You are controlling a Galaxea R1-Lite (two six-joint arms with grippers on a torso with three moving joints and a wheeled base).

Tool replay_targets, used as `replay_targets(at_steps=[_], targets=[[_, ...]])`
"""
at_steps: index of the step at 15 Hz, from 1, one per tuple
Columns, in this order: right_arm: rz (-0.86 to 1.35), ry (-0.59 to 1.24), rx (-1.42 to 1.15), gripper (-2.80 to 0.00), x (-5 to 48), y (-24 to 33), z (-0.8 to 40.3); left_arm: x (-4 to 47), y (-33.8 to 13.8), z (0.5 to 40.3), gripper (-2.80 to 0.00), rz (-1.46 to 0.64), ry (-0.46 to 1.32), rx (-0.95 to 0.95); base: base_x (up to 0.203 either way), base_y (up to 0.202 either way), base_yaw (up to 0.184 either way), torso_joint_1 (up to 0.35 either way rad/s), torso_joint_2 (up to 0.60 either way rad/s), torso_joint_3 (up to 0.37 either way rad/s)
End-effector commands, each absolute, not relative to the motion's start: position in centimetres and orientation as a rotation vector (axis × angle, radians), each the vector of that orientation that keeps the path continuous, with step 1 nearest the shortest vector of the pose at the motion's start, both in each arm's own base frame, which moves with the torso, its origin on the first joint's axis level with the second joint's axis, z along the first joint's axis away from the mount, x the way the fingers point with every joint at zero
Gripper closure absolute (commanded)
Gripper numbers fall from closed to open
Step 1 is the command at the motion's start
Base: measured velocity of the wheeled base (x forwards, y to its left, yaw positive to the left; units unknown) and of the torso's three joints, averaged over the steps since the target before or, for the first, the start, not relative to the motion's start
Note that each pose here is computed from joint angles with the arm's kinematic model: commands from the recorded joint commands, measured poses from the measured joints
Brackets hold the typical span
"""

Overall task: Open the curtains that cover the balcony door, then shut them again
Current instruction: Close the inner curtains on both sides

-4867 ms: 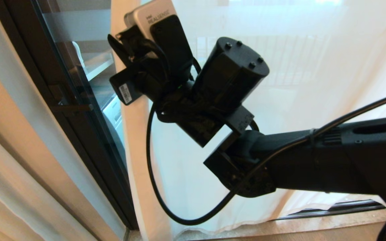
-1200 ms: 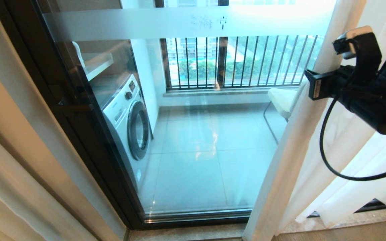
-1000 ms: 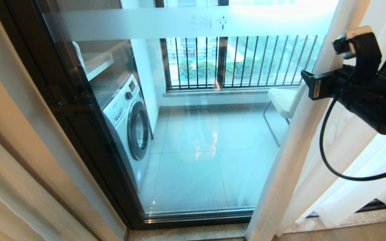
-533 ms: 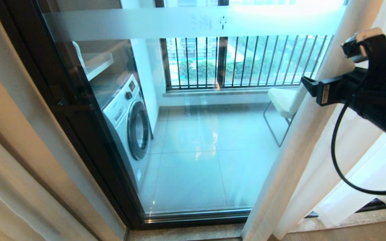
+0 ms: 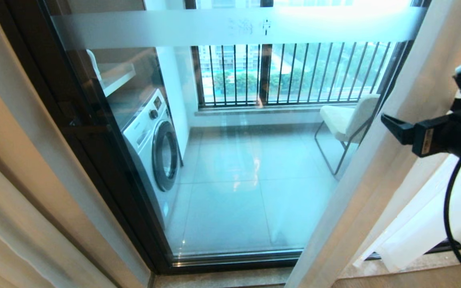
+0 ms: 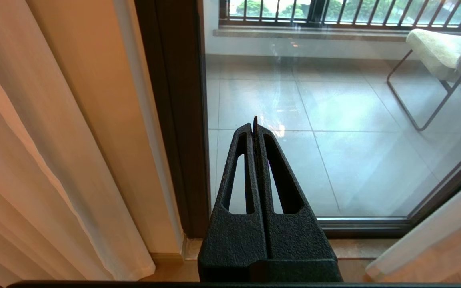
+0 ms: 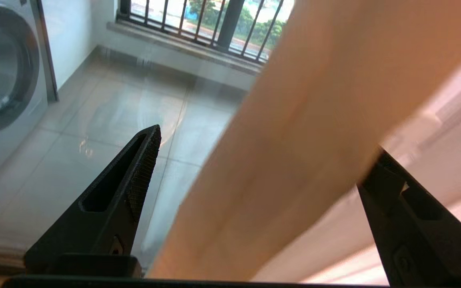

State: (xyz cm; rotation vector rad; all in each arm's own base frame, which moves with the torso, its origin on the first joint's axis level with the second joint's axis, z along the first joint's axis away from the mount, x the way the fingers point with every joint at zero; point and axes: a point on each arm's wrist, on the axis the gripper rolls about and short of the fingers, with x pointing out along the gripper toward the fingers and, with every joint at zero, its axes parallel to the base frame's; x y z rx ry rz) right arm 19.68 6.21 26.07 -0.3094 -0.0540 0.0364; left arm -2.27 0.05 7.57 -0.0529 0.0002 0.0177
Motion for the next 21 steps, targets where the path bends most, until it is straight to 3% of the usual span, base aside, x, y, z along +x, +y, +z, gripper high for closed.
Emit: replay_targets(at_steps=[1, 10, 11, 21], targets=[[0.035, -0.070, -0.307, -2.80, 16.9, 5.3, 25.8, -2.3, 0.1, 7.6, 0.00, 0.017, 0.000, -0.054, 0.000, 0.000, 0.000, 0.000, 0.00, 0.000], [0.053, 0.051, -0.364, -2.80, 10.8, 3.1, 20.2, -2.3, 0.0, 7.6, 0.00, 0.018, 0.000, -0.054, 0.000, 0.000, 0.000, 0.000, 0.00, 0.000], [0.054, 0.055, -0.375, 0.00, 10.4, 3.0, 19.7, -2.3, 0.1, 7.6, 0.00, 0.017, 0.000, -0.054, 0.000, 0.000, 0.000, 0.000, 0.00, 0.000], [-0.016, 0.105, -0.364, 0.00, 6.9, 1.1, 17.5, -2.3, 0.0, 7.6, 0.00, 0.018, 0.000, -0.054, 0.000, 0.000, 0.000, 0.000, 0.00, 0.000]])
